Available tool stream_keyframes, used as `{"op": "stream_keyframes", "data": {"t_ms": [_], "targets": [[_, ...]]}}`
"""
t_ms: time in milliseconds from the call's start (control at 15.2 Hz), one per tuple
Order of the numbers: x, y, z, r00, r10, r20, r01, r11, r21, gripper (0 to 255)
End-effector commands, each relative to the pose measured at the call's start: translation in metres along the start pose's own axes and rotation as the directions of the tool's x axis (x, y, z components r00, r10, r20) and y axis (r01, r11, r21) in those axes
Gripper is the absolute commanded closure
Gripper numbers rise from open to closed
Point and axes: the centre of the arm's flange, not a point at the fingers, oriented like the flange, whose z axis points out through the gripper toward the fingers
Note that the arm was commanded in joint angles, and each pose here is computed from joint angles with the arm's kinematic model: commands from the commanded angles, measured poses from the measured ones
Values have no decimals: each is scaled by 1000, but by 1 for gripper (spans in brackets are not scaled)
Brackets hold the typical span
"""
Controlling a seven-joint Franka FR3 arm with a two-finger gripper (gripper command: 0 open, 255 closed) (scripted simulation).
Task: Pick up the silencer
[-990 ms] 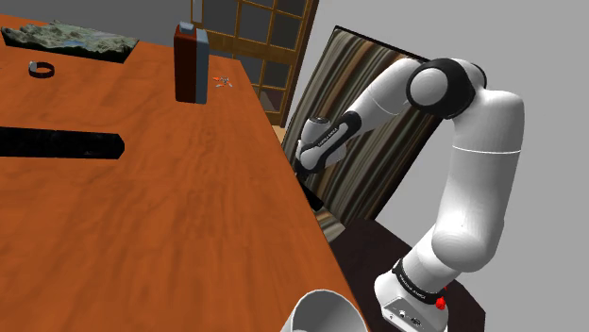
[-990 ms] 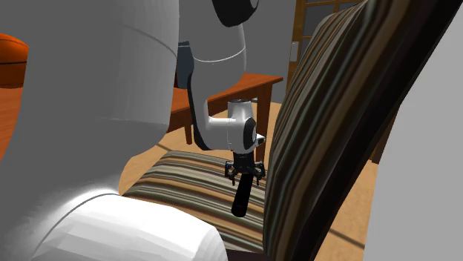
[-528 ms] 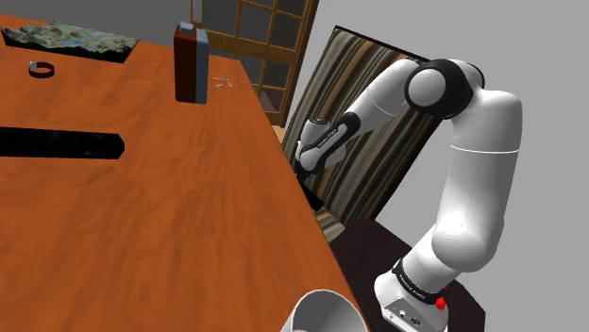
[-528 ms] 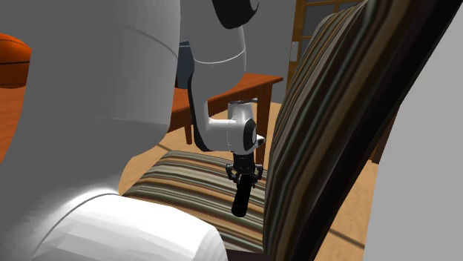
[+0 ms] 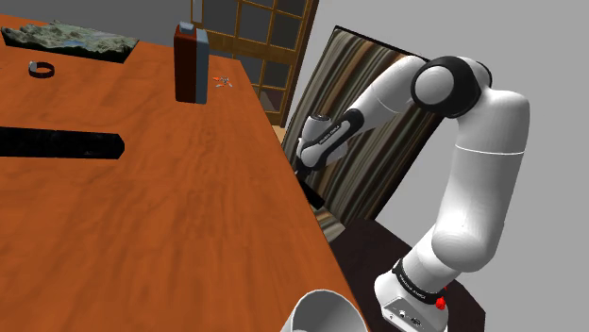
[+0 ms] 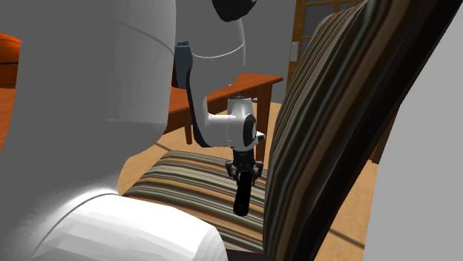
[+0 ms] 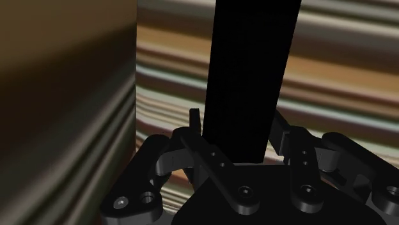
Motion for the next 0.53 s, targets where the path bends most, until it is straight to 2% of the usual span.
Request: {"op": "stream_keyframes", "data": {"t_ms": [0, 462], "targets": [[1, 2, -11, 1000, 0, 0, 0, 1000, 0, 255], [2, 5, -48, 1000, 0, 0, 0, 1000, 0, 255]]}}
